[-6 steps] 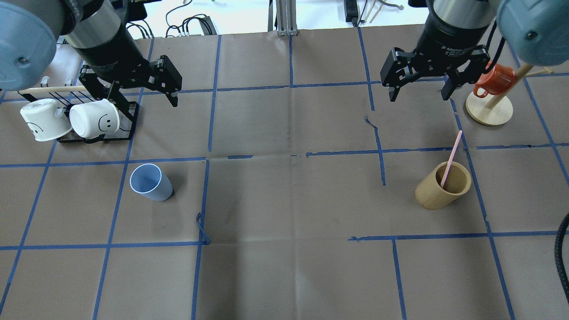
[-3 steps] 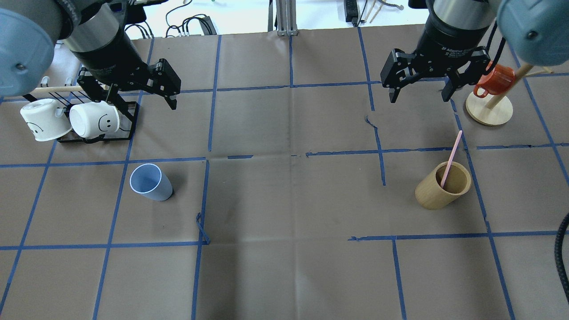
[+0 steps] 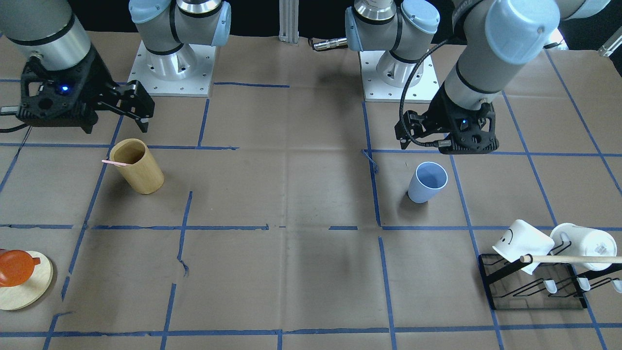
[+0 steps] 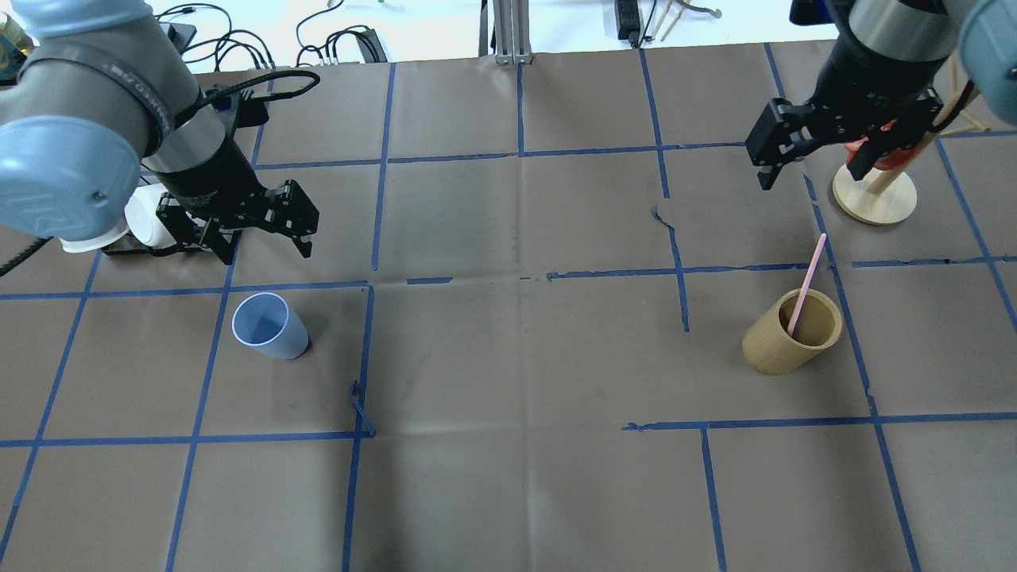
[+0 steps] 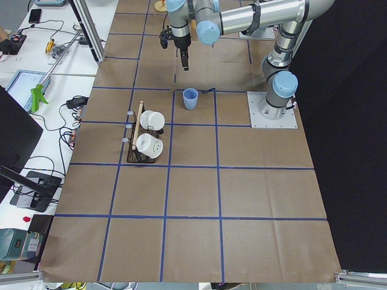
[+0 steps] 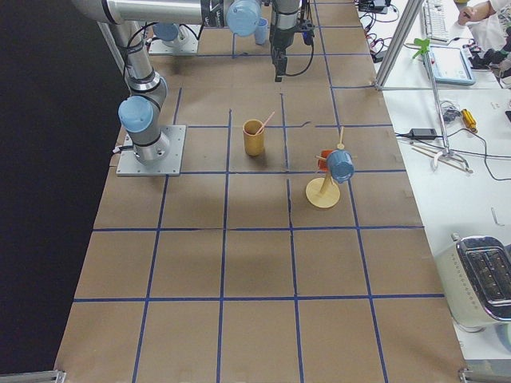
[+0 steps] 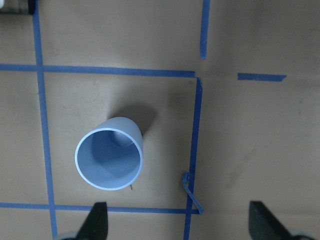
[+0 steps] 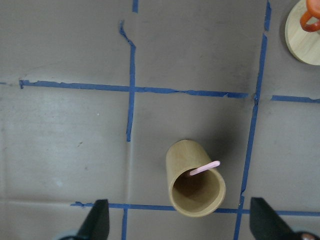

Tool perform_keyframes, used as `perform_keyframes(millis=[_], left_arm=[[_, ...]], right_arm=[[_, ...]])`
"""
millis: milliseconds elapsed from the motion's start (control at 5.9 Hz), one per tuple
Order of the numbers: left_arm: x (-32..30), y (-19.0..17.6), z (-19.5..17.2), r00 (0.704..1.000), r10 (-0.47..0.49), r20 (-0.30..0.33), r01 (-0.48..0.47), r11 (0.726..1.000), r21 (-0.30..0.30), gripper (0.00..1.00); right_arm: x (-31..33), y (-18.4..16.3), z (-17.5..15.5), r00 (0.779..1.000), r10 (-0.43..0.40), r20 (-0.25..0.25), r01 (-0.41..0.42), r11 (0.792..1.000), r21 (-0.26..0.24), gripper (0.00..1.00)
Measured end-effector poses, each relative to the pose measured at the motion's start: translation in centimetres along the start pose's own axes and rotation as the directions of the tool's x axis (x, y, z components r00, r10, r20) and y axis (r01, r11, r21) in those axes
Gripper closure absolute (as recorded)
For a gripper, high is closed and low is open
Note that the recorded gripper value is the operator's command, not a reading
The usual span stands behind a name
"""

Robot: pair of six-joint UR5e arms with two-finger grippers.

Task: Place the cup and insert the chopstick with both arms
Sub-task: 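Lower left gripper onto blue cup rim while right gripper descends to pink stick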

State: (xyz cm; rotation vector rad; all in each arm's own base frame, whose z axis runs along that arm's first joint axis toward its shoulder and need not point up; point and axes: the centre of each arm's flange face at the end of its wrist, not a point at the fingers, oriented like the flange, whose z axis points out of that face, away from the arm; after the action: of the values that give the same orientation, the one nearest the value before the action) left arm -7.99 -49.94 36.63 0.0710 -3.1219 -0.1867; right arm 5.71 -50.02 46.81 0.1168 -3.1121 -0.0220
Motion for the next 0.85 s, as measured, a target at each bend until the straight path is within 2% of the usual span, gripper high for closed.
perform_keyframes(millis=[339,508,847], left_arm=[[-1.8,1.0,7.9,0.999,0.043,-0.001,-0.043,0.999,-0.001,0.01],[-2.2,1.9,10.2,0.999,0.046,-0.003,-0.046,0.999,-0.024,0.04],[-2.4,2.1,12.0,0.999,0.041,-0.009,-0.041,0.998,-0.051,0.54]], right_arm=[[3.3,1.9,5.0,0.999,-0.032,-0.039,0.036,0.992,0.118,0.00],[4.0,2.9,7.7,0.998,-0.032,-0.056,0.041,0.986,0.161,0.00],[3.5,4.4,12.1,0.998,-0.005,-0.057,0.017,0.977,0.211,0.00]])
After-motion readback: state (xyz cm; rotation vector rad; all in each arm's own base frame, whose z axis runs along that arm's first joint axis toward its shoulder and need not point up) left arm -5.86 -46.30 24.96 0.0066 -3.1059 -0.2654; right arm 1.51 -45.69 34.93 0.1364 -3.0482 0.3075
